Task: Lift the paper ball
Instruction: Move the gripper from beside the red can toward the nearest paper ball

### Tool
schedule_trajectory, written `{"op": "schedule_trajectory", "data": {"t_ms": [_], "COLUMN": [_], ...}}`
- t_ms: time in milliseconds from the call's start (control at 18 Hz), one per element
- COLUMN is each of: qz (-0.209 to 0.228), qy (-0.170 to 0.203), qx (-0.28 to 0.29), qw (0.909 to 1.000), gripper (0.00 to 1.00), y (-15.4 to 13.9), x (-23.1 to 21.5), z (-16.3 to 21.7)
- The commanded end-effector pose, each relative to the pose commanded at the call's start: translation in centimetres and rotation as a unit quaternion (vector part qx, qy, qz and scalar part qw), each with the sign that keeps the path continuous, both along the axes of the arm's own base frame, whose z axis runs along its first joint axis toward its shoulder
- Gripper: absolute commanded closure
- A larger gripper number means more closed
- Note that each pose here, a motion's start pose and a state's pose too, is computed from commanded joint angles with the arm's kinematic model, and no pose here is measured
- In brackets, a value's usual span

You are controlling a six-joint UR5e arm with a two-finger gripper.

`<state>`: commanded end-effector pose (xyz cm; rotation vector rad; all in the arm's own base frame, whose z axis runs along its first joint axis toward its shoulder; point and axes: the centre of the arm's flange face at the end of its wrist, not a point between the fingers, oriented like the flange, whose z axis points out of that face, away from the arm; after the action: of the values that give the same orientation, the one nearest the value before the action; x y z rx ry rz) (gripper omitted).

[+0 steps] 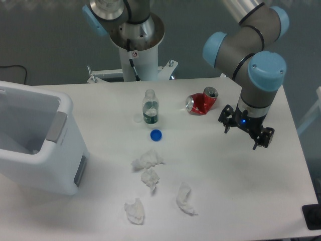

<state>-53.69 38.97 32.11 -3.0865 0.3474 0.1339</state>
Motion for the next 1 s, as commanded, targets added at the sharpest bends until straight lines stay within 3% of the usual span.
{"op": "schedule_trajectory", "data": {"t_ms": [333, 722, 1000], "qz": [0.016, 0.056, 0.028], "qy": [0.000, -0.004, -0.027], "qx": [0.013, 0.057, 0.099], "qw": [0.9998, 0.9968, 0.9943], "gripper": [0.00, 0.00, 0.00], "y": [0.4, 3.1, 7.8], "x": [-0.1, 2.1, 4.4], "z": [0.5, -0.5, -3.5]}}
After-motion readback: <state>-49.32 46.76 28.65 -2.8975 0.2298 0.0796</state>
